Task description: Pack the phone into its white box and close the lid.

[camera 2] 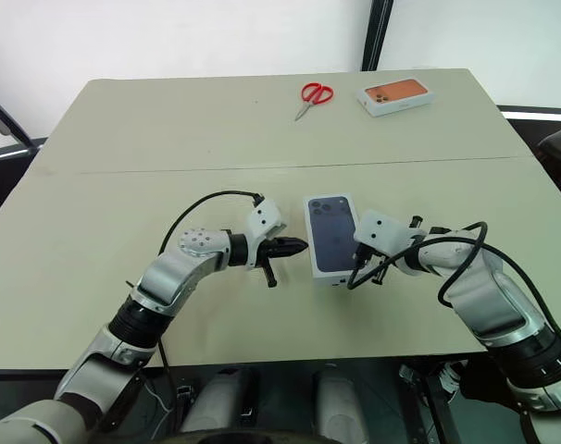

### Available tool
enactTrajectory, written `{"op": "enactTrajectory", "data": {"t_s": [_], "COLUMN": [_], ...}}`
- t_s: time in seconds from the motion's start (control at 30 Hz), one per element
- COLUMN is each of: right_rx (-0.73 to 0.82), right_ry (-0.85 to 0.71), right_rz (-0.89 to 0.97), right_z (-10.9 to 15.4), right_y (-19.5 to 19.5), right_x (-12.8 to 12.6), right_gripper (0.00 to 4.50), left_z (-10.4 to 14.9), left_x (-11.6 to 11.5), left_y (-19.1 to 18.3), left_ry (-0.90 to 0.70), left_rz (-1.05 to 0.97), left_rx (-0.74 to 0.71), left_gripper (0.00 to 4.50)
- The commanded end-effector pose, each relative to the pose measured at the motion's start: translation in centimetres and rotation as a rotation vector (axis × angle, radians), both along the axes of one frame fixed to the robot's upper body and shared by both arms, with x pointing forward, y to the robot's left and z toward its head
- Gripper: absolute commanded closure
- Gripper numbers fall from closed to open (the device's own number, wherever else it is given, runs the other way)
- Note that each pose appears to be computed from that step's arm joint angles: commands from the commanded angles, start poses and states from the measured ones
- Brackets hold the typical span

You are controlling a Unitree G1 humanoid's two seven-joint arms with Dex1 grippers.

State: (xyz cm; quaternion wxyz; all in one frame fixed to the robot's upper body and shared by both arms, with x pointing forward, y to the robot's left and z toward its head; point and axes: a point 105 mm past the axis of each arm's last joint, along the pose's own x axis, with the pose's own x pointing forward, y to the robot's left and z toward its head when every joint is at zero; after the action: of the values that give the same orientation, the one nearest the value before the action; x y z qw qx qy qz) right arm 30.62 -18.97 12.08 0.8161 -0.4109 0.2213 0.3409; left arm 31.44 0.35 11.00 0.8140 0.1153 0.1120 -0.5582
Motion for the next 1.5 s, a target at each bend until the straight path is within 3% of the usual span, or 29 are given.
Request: {"op": "enactTrajectory", "data": {"t_s": [0.03, 0.2, 0.33, 0.47, 0.67, 1.03, 1.13, 1.27, 1.37, 1.5], "right_rx": [-0.013, -0.043, 0.051, 0.149, 0.151, 0.077, 0.085, 0.199, 0.308, 0.471], "right_ry": [-0.064, -0.116, -0.108, -0.056, 0.084, 0.132, 0.102, -0.109, -0.256, -0.335], "right_rz": [0.039, 0.007, 0.033, 0.066, 0.151, 0.101, 0.097, 0.019, -0.055, -0.125], "right_z": [1.6, 4.0, 6.1, 6.4, 3.0, -0.4, -0.1, 3.5, 6.3, 8.4], "right_y": [0.3, -1.8, -1.8, -0.8, 1.4, 0.8, 0.9, 0.7, 0.3, -0.3], "right_x": [-0.1, 0.1, -1.1, -2.2, -5.0, -5.2, -4.8, -1.5, 0.8, 3.0], "right_gripper": [4.48, 4.48, 4.48, 4.48, 4.48, 4.48, 4.48, 4.48, 4.48, 4.48], "left_z": [1.2, 2.9, 5.2, 6.2, 3.4, -1.1, -0.7, 3.4, 6.5, 7.5], "left_x": [-0.5, 0.2, 1.2, 2.2, 4.4, 3.7, 3.9, 5.0, 5.3, 5.2], "left_y": [-0.4, 0.5, 0.4, -0.7, -2.5, -2.6, -2.2, -0.3, 3.0, 10.4], "left_ry": [-0.043, -0.059, -0.087, -0.105, -0.063, 0.018, 0.007, -0.093, -0.179, -0.247], "left_rz": [-0.030, 0.001, 0.036, 0.049, 0.112, 0.089, 0.110, 0.183, 0.253, 0.398], "left_rx": [-0.030, -0.089, -0.162, -0.185, -0.049, 0.124, 0.098, -0.098, -0.212, -0.205], "left_gripper": [4.50, 4.50, 4.50, 4.50, 4.50, 4.50, 4.50, 4.50, 4.50, 4.50]}}
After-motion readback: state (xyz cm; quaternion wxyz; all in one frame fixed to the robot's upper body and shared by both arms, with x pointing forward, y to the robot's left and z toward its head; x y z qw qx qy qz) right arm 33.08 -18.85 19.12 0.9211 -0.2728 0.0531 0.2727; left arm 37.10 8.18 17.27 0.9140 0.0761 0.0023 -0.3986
